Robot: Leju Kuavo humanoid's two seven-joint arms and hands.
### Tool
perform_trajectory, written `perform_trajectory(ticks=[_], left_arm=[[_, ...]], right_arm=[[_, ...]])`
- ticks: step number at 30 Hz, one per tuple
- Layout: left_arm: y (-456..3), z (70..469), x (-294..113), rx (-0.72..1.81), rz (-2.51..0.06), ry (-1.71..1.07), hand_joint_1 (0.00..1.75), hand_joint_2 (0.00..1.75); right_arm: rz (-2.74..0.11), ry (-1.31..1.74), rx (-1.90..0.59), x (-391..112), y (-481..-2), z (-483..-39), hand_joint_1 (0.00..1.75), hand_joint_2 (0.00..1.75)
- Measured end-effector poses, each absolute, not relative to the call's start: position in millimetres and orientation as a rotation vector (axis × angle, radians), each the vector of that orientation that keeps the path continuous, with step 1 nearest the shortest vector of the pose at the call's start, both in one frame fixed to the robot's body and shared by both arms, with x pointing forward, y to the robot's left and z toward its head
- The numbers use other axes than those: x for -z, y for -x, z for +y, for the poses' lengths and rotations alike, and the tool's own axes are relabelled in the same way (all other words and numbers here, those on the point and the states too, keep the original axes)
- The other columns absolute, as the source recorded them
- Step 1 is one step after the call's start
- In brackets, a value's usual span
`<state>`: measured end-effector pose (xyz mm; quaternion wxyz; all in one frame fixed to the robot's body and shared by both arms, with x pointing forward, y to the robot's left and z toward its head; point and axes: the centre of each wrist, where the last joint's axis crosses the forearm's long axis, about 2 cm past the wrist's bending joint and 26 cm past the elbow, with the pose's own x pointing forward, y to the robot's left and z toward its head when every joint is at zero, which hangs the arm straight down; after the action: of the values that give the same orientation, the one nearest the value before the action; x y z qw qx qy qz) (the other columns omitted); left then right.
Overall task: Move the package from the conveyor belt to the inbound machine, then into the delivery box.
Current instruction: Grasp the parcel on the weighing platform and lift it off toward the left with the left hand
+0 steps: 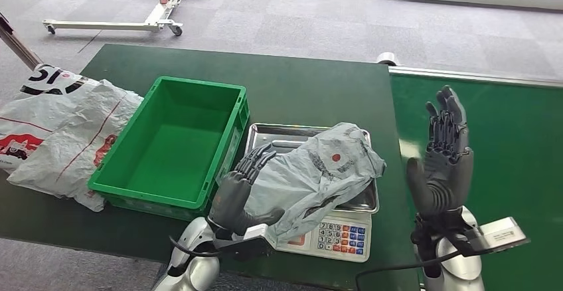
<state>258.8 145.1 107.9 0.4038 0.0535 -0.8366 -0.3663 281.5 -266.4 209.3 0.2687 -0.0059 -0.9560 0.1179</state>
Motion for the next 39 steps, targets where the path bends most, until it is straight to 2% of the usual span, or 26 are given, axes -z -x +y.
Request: perform_trajectory(ticks=[12,16,20,21,24,25,39], left_arm=[[-269,136,-98,1.119,-2.029,-0.059,0.0,1.75],[-269,129,-90,1.26,-1.957,0.031,0.12,1.75],[-269,127,-85,1.313,-1.921,0.07,0.12,1.75],[-270,127,-84,1.319,-1.917,0.072,0.2,1.75],[-271,127,-82,1.329,-1.908,0.075,1.39,1.75],[-271,127,-82,1.332,-1.905,0.076,1.72,1.75],[-280,132,-84,1.301,-1.936,-0.015,1.75,1.75]], right_arm=[[-2.574,0.009,-0.301,-210,-283,-260,0.0,1.75],[-2.576,0.013,-0.299,-211,-284,-260,0.0,1.75],[-2.58,0.019,-0.294,-213,-287,-261,0.0,1.75],[-2.58,0.021,-0.292,-213,-287,-261,0.0,1.75],[-2.577,0.026,-0.288,-213,-288,-262,0.0,1.75],[-2.576,0.027,-0.287,-213,-288,-262,0.0,1.75],[-2.571,0.034,-0.281,-211,-288,-265,0.0,1.75]])
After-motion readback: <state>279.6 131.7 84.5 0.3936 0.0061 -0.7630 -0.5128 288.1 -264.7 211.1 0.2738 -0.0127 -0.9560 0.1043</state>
